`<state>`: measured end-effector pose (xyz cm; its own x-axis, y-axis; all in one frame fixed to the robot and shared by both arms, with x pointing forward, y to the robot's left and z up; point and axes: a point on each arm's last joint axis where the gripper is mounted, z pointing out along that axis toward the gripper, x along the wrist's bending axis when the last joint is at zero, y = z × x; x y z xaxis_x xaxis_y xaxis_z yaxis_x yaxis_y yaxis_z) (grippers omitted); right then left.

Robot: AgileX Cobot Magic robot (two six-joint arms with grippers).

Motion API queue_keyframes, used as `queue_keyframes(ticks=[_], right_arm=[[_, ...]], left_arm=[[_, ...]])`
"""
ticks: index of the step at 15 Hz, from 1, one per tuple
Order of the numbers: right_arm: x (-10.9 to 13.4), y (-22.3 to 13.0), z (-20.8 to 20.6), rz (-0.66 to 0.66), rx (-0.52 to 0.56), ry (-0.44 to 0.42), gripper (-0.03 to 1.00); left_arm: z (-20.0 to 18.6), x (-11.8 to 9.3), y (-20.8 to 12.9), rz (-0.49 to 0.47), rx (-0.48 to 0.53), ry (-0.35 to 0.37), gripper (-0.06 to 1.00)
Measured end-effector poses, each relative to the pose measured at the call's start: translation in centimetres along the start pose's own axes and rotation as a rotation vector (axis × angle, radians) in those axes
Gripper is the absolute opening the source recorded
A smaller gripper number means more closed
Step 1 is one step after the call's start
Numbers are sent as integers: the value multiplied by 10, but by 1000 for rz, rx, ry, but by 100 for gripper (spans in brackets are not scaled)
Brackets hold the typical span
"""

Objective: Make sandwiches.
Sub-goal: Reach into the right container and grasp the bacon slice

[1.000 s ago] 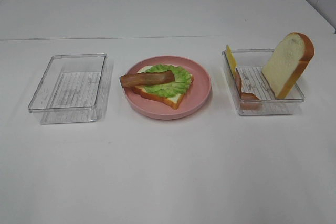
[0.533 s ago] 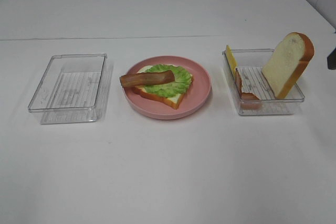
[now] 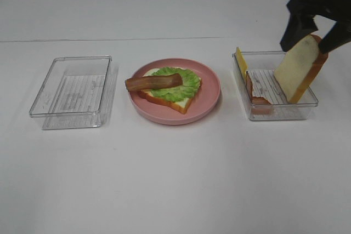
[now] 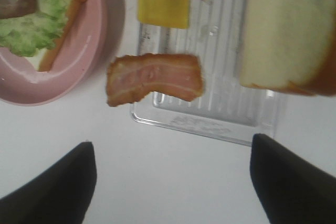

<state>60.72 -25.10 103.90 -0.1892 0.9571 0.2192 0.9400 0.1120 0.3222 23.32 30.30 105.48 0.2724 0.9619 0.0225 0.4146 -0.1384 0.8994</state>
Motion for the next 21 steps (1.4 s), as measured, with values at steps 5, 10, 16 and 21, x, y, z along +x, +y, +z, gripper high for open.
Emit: queue_keyframes(ticks=[5, 10, 16, 21], right_arm=[[44, 22, 42, -88, 96, 10, 74], [37, 25, 93, -46, 223, -24, 70], [32, 24, 118, -35, 235, -31, 40], [32, 24, 117, -35, 240, -30, 0]], left_arm=[[0, 0, 0, 0, 0, 0, 79], [0, 0, 0, 0, 0, 0, 79], [0, 0, 0, 0, 0, 0, 79], [0, 0, 0, 0, 0, 0, 79]])
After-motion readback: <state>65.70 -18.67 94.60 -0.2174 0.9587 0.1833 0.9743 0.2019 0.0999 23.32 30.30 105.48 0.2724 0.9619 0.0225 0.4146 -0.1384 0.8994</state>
